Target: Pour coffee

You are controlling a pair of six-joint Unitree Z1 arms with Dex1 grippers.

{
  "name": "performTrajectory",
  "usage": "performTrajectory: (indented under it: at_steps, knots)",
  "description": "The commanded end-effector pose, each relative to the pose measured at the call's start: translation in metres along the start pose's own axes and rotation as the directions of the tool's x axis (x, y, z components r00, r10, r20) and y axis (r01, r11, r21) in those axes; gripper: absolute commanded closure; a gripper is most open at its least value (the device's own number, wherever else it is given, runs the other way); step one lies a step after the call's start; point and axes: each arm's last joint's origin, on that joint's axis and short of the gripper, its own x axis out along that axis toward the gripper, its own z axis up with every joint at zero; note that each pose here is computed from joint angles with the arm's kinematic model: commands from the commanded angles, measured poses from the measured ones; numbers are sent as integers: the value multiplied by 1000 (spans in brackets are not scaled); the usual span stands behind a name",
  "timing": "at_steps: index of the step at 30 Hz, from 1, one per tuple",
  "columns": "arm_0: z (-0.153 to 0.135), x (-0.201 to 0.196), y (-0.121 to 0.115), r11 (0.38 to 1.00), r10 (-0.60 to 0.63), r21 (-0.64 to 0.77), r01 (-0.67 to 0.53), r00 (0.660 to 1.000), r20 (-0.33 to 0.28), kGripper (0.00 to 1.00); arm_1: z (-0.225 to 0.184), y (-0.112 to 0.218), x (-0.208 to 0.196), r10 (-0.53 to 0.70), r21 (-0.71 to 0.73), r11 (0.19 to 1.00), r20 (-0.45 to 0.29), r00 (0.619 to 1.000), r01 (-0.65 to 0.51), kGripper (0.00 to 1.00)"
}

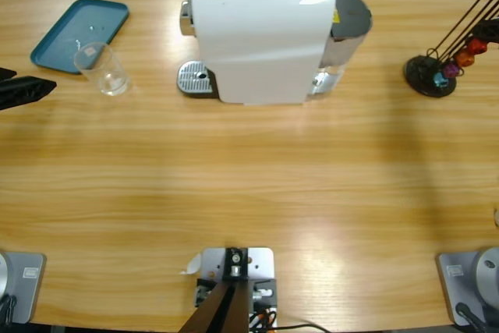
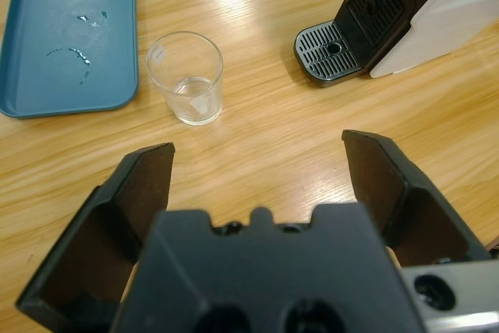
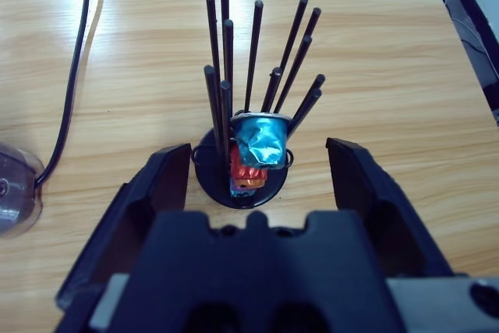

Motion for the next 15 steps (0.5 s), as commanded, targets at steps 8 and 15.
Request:
performTrajectory:
  at_steps: [8, 15]
  knots:
    - [-8, 8, -1, 1000, -8, 20, 9, 999, -43, 69, -12, -5, 9, -55, -6, 998, -50, 997, 54, 577]
    - [-8, 8, -1, 1000, -9, 20, 9, 999, -42, 69, -13, -3, 12, -30, -8, 1000, -63, 998, 29, 976]
